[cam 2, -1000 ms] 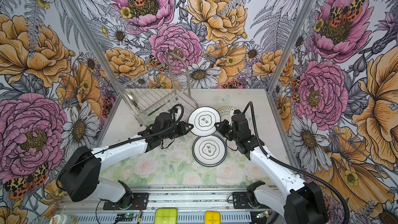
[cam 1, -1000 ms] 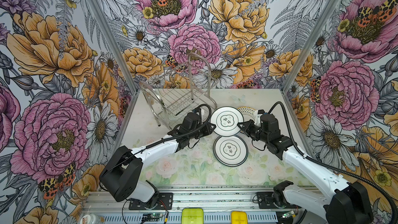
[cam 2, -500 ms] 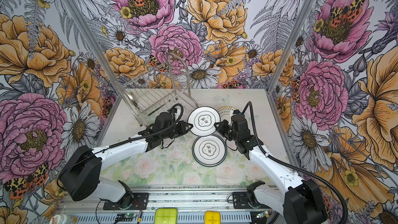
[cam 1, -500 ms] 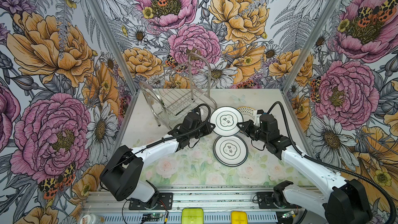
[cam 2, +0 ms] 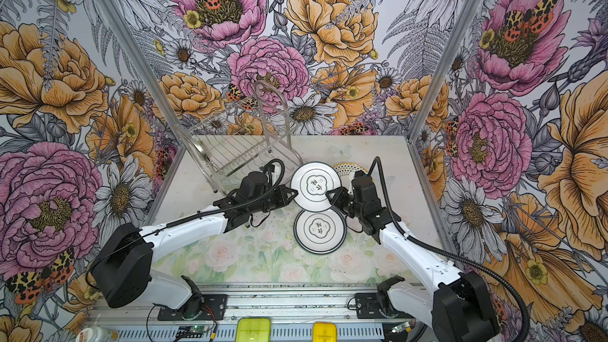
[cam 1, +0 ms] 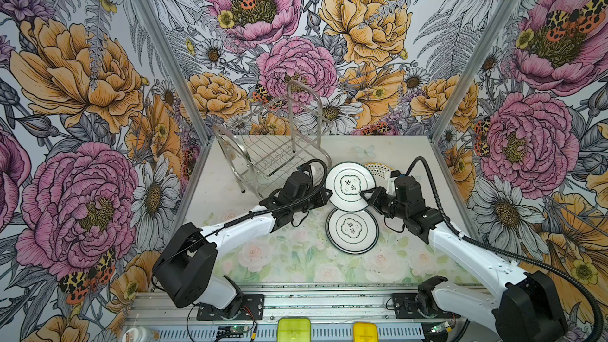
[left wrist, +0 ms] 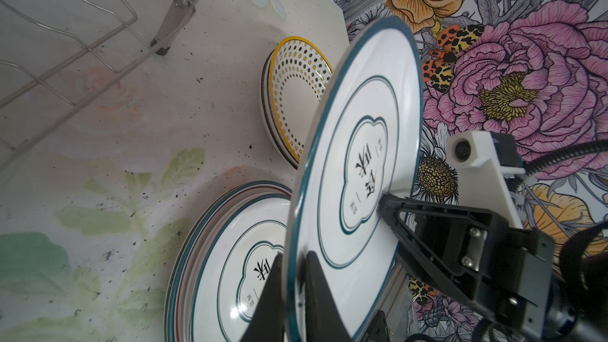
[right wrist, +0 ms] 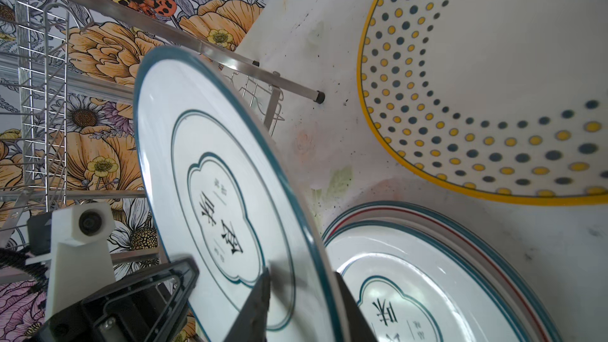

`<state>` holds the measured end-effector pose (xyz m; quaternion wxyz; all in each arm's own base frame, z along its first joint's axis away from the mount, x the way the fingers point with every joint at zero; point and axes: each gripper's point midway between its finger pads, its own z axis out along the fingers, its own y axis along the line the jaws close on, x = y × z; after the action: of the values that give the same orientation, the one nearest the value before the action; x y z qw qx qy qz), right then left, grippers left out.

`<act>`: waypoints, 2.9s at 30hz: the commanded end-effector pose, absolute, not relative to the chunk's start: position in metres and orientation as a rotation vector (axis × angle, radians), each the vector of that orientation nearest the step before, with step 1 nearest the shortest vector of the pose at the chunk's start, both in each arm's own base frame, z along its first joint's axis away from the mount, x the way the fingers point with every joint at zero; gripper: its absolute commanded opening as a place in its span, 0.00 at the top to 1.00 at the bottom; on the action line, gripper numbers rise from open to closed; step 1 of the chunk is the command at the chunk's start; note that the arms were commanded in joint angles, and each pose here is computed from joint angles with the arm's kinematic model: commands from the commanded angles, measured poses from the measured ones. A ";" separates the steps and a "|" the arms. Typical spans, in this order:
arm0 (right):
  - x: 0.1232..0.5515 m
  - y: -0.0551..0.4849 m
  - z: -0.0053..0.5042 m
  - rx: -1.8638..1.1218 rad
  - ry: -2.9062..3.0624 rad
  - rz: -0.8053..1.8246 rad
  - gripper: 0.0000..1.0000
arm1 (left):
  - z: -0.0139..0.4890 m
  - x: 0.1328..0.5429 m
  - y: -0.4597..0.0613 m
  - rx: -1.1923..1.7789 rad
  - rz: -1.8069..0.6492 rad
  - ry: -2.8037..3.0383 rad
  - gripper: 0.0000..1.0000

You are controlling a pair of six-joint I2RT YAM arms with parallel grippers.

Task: Unload the plates from the dish rack
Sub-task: Place the plate among the plates.

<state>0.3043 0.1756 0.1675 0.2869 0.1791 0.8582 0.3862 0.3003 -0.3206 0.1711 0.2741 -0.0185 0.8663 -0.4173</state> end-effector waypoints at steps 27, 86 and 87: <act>0.295 0.145 0.152 0.543 2.274 0.913 0.29 | 0.162 0.253 -0.317 -0.025 -1.115 2.479 1.00; 0.300 0.047 0.176 0.602 2.199 0.311 0.24 | 0.079 0.219 -0.328 -0.152 -0.948 2.790 0.52; 0.299 0.047 0.176 0.600 2.200 0.308 0.24 | 0.080 0.219 -0.327 -0.151 -0.939 2.791 0.51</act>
<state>0.2959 0.0511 0.1693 0.3983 0.2416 0.8748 0.1333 0.2165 -0.3254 0.0719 0.0853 -0.0570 0.9408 -0.3232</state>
